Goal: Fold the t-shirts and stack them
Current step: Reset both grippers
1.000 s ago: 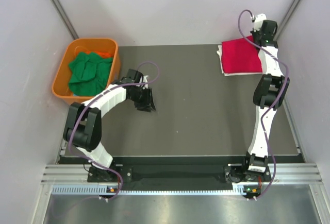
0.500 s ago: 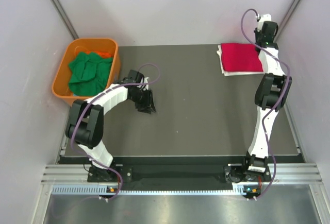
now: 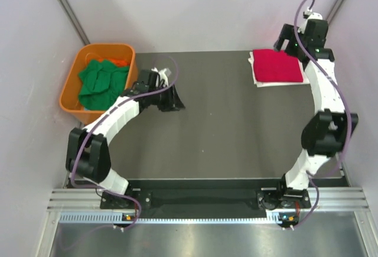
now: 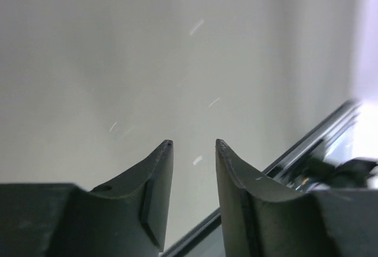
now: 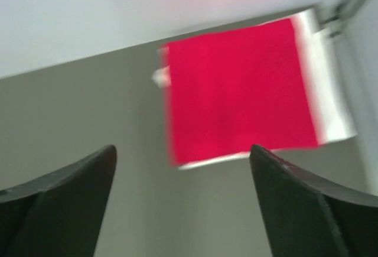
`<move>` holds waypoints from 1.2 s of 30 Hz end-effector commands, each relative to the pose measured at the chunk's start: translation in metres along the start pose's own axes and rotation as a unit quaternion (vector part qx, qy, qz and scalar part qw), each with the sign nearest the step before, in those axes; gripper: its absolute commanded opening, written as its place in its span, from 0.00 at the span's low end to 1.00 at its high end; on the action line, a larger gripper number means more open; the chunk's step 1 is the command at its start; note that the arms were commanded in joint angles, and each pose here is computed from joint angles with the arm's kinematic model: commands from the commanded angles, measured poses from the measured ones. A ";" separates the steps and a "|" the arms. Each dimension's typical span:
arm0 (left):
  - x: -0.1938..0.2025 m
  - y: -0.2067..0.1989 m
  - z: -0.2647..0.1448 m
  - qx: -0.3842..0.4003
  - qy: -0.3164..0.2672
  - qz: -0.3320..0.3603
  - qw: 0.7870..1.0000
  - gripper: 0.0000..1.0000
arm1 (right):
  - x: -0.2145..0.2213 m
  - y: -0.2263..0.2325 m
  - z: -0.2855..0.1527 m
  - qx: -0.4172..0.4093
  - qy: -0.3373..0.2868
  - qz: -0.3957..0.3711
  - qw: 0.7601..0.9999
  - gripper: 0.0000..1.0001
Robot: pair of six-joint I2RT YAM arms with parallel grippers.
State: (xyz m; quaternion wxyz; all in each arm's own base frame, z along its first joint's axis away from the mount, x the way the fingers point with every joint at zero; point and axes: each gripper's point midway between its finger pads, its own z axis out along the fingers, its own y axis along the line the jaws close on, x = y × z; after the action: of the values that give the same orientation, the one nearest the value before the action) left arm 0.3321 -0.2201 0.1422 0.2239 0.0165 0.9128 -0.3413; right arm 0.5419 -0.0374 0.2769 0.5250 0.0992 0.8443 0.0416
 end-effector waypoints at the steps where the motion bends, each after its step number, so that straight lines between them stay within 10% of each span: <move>1: -0.082 -0.085 -0.061 0.110 -0.165 0.056 0.978 0.42 | -0.002 0.072 -0.073 -0.125 0.005 0.081 0.989 1.00; 4: -0.101 -0.104 -0.087 0.121 -0.218 0.084 0.965 0.47 | 0.024 0.080 -0.116 -0.122 0.025 0.076 0.989 1.00; 8: -0.100 -0.115 -0.107 0.126 -0.233 0.096 0.959 0.99 | 0.080 0.105 -0.181 -0.182 0.064 0.107 0.975 1.00; 16: -0.061 -0.102 -0.137 0.097 -0.235 0.102 0.962 0.99 | 0.154 0.077 -0.251 -0.154 0.066 0.154 0.974 1.00; 36: -0.028 -0.092 -0.157 0.093 -0.252 0.115 0.956 0.99 | 0.117 0.075 -0.300 -0.175 -0.031 0.131 0.975 1.00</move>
State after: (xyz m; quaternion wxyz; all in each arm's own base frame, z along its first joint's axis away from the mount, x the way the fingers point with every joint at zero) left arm 0.2772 -0.1893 0.2977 0.4621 0.0435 0.7961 -0.3884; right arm 0.2334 0.0745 0.2952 0.5152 0.1289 0.8068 0.2590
